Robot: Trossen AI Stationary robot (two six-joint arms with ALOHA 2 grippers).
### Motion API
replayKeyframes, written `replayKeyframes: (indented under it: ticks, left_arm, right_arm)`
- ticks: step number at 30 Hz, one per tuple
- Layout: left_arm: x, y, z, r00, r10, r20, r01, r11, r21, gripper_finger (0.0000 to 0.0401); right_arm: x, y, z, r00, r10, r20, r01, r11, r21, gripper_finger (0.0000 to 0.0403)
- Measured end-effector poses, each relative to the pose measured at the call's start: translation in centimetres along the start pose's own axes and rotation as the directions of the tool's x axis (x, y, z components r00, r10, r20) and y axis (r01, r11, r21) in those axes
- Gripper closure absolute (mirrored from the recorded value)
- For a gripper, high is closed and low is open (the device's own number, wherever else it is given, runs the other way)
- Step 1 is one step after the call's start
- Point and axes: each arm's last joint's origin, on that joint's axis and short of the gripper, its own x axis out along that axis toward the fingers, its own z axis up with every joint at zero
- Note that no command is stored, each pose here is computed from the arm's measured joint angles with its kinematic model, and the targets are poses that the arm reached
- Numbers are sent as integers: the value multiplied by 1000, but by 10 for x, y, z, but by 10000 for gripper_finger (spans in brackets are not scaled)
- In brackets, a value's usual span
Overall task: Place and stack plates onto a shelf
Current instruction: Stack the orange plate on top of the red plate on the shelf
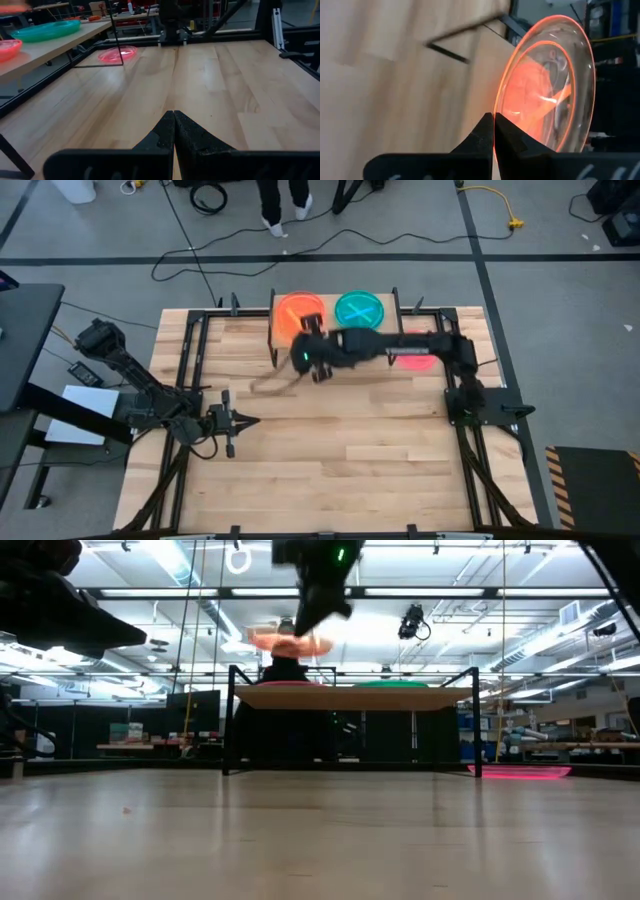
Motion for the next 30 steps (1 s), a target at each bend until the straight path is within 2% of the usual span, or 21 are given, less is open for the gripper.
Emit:
replayKeyframes:
  ticks: [5, 10, 20, 30]
  left_arm:
    - [2, 1, 1, 1000, -18, -3, 18, 1000, -10, 392]
    - [3, 1, 2, 1000, -26, 1, 26, 1000, -15, 392]
    - [4, 2, 2, 1000, -24, 1, 24, 1000, -16, 392]
    - [7, 5, 2, 1000, -23, -6, 23, 1000, -20, 392]
  right_arm:
    - [39, -32, -24, 999, 7, -40, -7, 1000, -7, 393]
    - [64, -44, -39, 998, 45, -49, -45, 999, 7, 393]
    - [71, -53, -45, 997, 77, 7, -78, 996, 50, 388]
    - [76, -49, -49, 992, 123, 12, -123, 989, 84, 332]
